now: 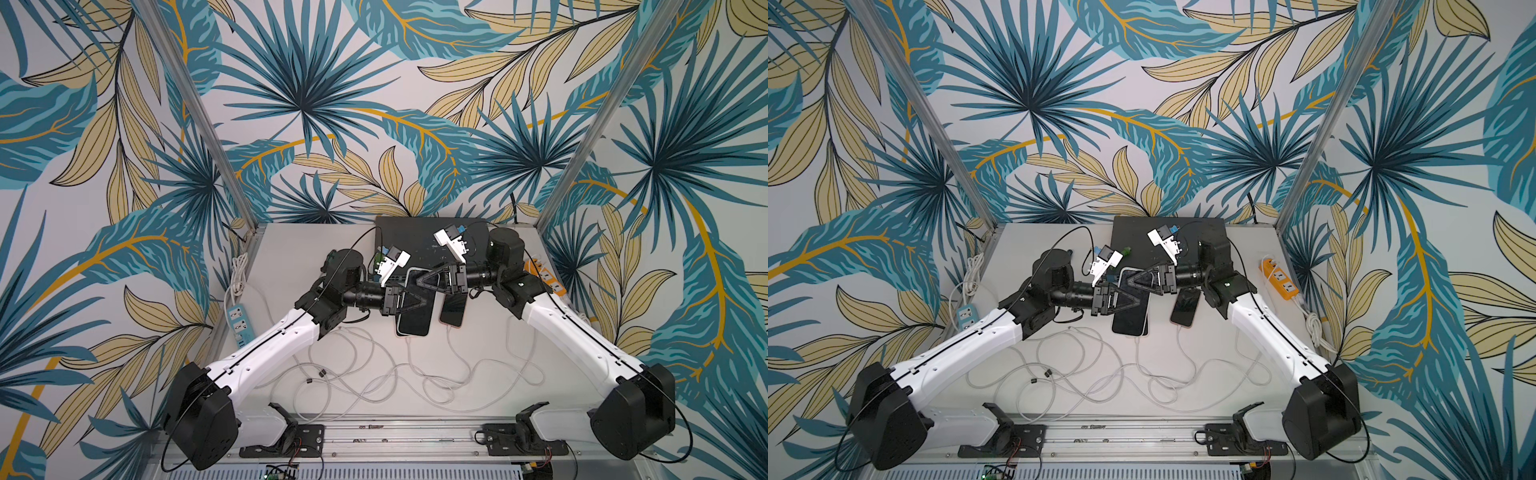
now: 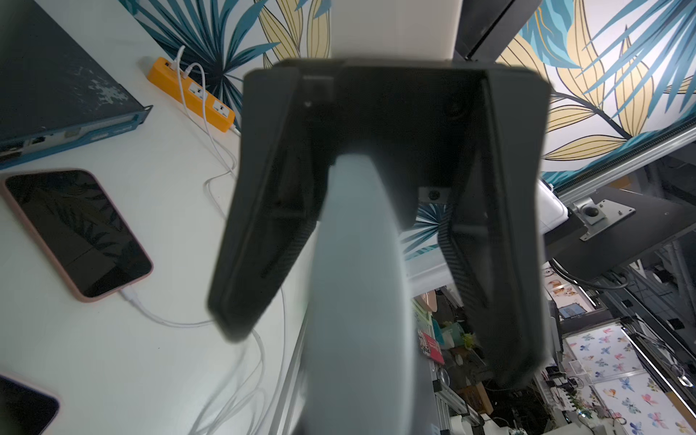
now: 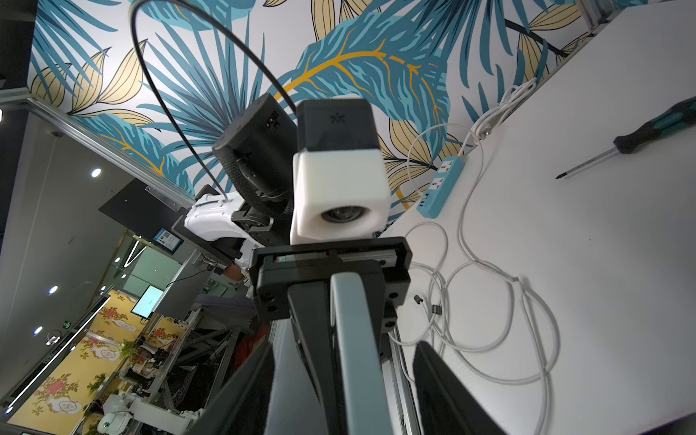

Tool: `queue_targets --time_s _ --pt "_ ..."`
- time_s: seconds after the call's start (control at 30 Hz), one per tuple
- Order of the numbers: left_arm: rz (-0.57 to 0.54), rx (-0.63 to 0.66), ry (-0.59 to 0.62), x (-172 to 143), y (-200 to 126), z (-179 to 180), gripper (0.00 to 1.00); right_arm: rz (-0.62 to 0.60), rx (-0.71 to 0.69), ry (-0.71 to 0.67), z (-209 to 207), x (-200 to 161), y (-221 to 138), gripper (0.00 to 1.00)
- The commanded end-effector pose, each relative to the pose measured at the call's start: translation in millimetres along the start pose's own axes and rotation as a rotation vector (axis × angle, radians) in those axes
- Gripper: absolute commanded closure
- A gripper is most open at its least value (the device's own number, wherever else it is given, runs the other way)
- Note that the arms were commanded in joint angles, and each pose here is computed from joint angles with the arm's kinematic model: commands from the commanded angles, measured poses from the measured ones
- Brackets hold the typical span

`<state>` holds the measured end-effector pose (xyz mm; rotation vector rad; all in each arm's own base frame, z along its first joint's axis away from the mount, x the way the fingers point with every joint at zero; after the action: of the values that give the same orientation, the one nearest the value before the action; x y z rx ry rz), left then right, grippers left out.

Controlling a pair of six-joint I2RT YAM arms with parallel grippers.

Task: Plug the charging cable into the phone
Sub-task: Pick up the phone at the center of the board.

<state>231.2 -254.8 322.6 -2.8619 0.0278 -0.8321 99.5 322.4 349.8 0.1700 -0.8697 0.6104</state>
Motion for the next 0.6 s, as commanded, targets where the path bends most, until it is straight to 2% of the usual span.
queue_targets --time_s 0.0,0.1,0.17,0.2,0.3,0.37,0.47,0.57 --pt "-0.141 0.114 0.03 14 -35 -8 1.0 -0.039 -0.122 -0.013 -5 0 -15 0.3" --pt "-0.354 0.287 -0.08 18 -95 15 1.0 -0.109 -0.299 0.061 -39 -10 -38 0.25" --pt "-0.47 0.397 -0.169 11 -131 32 1.0 -0.057 -0.407 0.148 -68 -27 -37 0.3" --pt "-0.522 0.476 -0.245 1 -149 46 1.0 0.003 -0.456 0.206 -84 -42 -30 0.35" --pt "-0.574 0.525 -0.379 -22 -168 74 1.0 0.154 -0.536 0.204 -104 -63 6 0.38" --pt "-0.604 0.56 -0.425 -38 -175 86 1.0 0.272 -0.578 0.196 -118 -75 33 0.39" --pt "-0.667 0.635 -0.479 -58 -191 96 1.0 0.417 -0.612 0.18 -138 -89 71 0.46" --pt "-0.74 0.756 -0.565 -76 -213 106 1.0 0.58 -0.636 0.114 -150 -105 110 0.48"
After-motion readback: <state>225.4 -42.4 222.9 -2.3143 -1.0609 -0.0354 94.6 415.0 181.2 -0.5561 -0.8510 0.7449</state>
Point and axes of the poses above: each gripper's point midway between its finger pads, its own y axis out along the fingers, its own z axis along the line the jaws close on, x = y × z, the point moved 7 cm from there along -y, back along the fingers, and after that the axes turned 7 degrees about -y, right-handed, at the moved point
